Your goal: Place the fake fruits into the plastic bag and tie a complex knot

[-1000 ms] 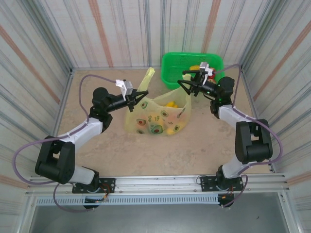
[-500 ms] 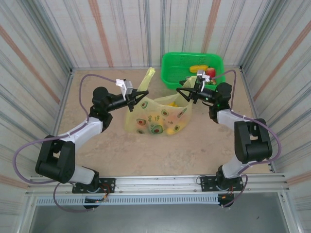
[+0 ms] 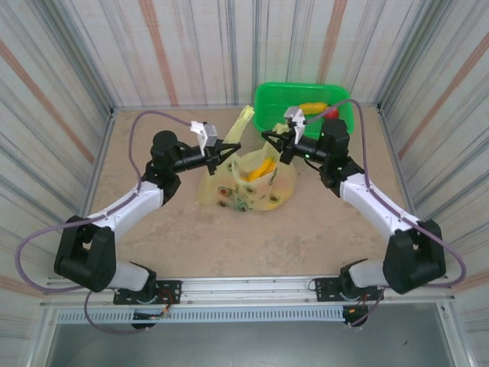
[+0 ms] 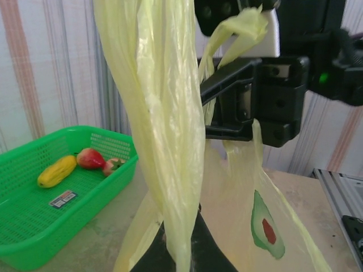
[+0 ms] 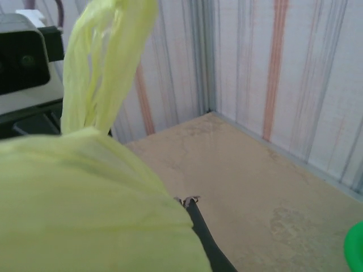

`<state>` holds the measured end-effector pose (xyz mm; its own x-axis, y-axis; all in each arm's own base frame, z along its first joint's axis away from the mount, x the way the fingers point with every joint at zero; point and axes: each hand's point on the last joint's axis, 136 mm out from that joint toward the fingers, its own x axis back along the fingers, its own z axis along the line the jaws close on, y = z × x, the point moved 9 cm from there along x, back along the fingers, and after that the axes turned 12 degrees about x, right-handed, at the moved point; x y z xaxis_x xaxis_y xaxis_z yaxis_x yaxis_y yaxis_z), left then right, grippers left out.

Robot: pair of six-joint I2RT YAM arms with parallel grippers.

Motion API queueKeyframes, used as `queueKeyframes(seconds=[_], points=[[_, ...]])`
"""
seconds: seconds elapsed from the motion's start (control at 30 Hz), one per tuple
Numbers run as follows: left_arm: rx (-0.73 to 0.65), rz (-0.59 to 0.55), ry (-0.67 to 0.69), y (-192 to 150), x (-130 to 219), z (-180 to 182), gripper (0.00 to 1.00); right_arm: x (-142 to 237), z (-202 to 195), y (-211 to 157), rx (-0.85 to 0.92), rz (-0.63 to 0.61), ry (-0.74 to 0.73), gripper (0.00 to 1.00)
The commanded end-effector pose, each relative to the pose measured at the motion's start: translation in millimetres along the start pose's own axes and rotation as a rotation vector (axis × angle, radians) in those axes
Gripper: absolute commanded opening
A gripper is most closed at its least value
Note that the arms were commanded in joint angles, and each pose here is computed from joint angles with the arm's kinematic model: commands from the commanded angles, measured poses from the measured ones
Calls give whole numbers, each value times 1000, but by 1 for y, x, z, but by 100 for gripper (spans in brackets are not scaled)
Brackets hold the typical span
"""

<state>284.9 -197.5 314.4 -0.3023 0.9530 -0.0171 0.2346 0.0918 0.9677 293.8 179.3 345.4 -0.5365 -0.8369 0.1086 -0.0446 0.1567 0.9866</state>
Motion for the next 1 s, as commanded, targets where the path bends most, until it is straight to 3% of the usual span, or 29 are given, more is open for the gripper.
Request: queueKeyframes(seconds=[0.0, 0.1, 0.2, 0.27, 0.33, 0.43, 0.47, 0.63, 0.8, 0.9, 0.97], points=[[-27, -26, 83, 21, 7, -5, 0, 11, 6, -19, -18, 253, -192, 0], [-25, -36, 181, 26, 12, -2, 0, 20, 18, -17, -77, 258, -331, 0], [-27, -64, 286, 30, 18, 2, 0, 26, 28, -20, -142, 279, -338, 0], [-23, -91, 383, 31, 26, 9, 0, 24, 37, -25, -123, 338, -329, 6], [-23, -120, 462, 33, 34, 16, 0, 23, 47, -27, -98, 365, -278, 22], [-19, -134, 494, 35, 40, 21, 0, 29, 66, -21, -46, 293, -188, 66], [-18, -128, 486, 34, 40, 22, 0, 36, 71, -16, -30, 246, -168, 77], [-25, -116, 471, 29, 39, 26, 0, 80, 93, 1, 151, 55, 5, 84], [-25, -122, 438, 26, 41, 30, 0, 116, 87, -6, 300, -76, -45, 88], [-11, -127, 397, 26, 40, 32, 0, 122, 72, -13, 276, -111, -98, 92], [-7, -126, 378, 26, 39, 31, 0, 118, 66, -12, 200, -138, -59, 100]])
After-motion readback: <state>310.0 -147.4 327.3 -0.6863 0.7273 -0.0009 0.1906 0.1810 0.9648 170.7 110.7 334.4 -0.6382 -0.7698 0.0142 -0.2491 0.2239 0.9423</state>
